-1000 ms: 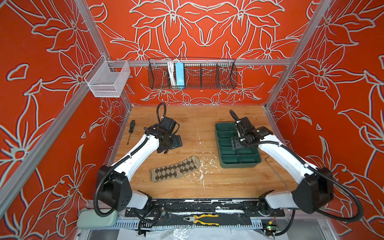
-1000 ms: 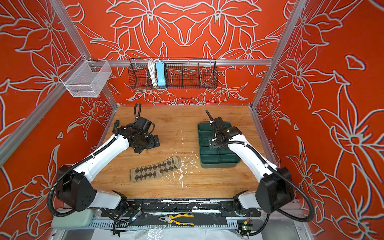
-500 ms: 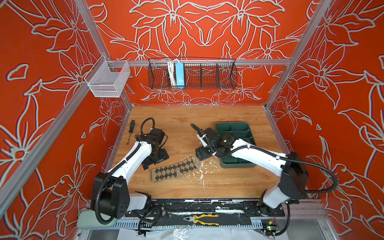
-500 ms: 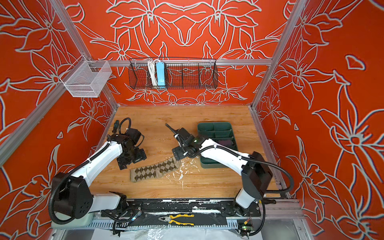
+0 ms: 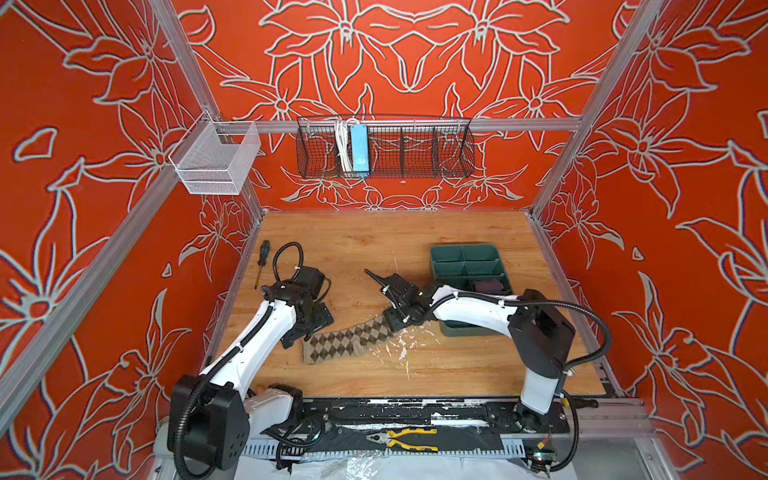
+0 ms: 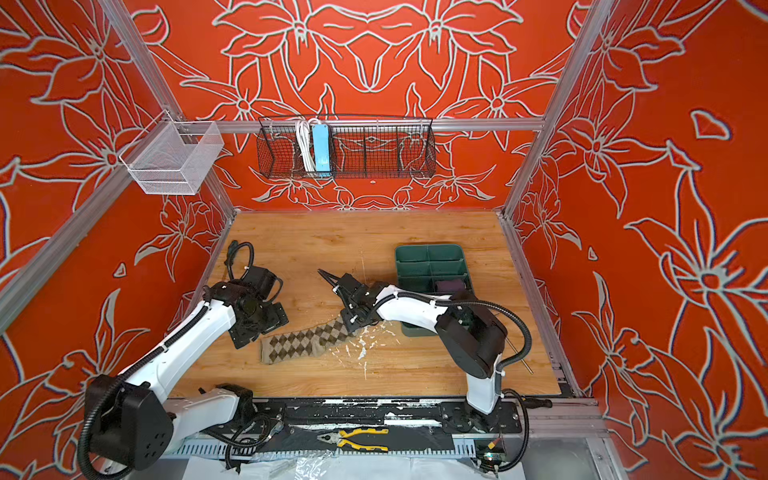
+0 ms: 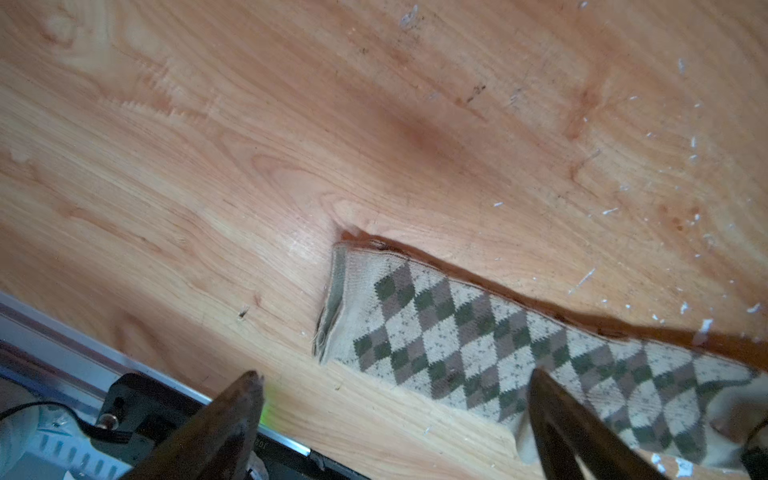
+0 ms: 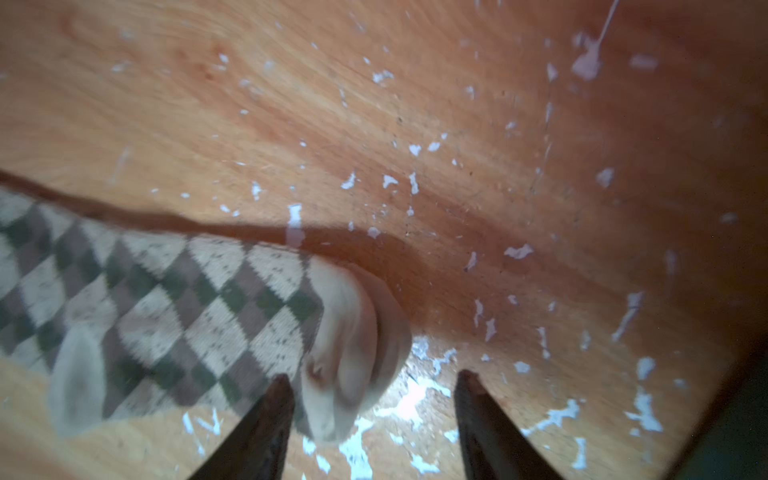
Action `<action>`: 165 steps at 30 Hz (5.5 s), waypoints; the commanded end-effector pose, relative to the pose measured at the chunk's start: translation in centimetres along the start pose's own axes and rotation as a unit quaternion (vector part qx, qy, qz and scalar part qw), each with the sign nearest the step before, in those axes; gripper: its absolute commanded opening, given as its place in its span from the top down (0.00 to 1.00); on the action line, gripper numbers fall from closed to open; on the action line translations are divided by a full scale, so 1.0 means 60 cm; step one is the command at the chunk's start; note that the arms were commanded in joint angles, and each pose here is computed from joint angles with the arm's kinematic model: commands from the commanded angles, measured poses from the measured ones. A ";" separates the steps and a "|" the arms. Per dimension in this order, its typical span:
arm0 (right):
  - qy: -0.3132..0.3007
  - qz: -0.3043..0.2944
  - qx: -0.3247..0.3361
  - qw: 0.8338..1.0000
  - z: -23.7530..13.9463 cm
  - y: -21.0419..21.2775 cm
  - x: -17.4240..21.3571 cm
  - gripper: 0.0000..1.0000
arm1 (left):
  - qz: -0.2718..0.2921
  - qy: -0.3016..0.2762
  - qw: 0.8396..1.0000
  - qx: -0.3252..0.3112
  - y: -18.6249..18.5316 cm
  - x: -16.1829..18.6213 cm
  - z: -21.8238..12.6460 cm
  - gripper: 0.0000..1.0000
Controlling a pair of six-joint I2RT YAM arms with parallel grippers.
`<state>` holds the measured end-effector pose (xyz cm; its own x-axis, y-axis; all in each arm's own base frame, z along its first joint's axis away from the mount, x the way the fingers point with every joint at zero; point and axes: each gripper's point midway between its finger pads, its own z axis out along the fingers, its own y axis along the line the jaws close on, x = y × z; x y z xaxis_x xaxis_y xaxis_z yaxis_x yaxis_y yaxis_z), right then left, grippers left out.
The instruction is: Roll the socks
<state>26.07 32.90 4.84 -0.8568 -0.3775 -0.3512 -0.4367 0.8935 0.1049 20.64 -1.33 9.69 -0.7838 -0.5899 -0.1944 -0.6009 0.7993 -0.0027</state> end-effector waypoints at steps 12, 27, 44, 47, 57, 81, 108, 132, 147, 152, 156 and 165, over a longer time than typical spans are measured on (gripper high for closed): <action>0.029 -0.061 0.136 0.988 0.046 -0.083 0.019 0.62 | -0.009 -0.024 0.999 -0.019 0.008 -0.021 -0.009 0.02; 0.073 -0.165 0.234 0.955 0.076 -0.256 -0.053 0.27 | 0.020 -0.037 0.999 -0.003 -0.021 -0.053 -0.040 0.03; -0.185 -0.183 0.015 0.965 -0.135 -0.010 -0.146 0.14 | 0.038 -0.242 0.935 0.256 -0.060 -0.075 -0.210 0.03; -0.157 -0.094 -0.055 0.982 -0.127 0.018 -0.119 0.14 | 0.031 -0.274 0.923 0.270 -0.046 -0.074 -0.229 0.03; -0.071 0.123 -0.136 0.980 -0.061 0.035 -0.082 0.02 | 0.054 -0.222 0.945 0.236 -0.050 -0.059 -0.180 0.03; 0.017 0.037 -0.162 0.986 0.133 0.016 -0.191 0.06 | 0.050 -0.183 0.964 0.187 -0.040 -0.056 -0.158 0.03; -0.306 -0.367 -0.232 0.847 -0.157 0.172 -0.019 0.23 | 0.088 -0.294 0.921 0.241 -0.045 -0.075 -0.195 0.03; -0.251 -0.456 -0.068 0.851 0.037 0.226 0.025 0.59 | 0.089 -0.301 0.924 0.218 -0.031 -0.079 -0.193 0.03; -0.168 -0.465 -0.053 0.868 -0.007 0.106 0.144 0.96 | 0.192 -0.266 0.893 0.307 -0.112 -0.060 -0.228 0.01; -0.099 -0.471 -0.094 0.871 -0.011 0.092 0.190 0.95 | 0.222 -0.280 0.877 0.322 -0.122 -0.059 -0.260 0.02; -0.015 -0.443 -0.164 0.881 -0.010 0.105 0.208 0.95 | 0.259 -0.314 0.854 0.323 -0.120 -0.059 -0.307 0.01; 0.139 -0.310 -0.327 0.882 -0.016 0.126 0.203 0.95 | 0.498 -0.332 0.708 0.375 -0.139 0.065 -0.385 0.07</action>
<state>15.44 36.56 2.84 -0.3003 -0.8425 -0.4472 -0.9411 0.1852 0.2830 21.63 -11.34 31.98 -0.4475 0.1210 -0.8861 0.4714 0.8739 -0.1187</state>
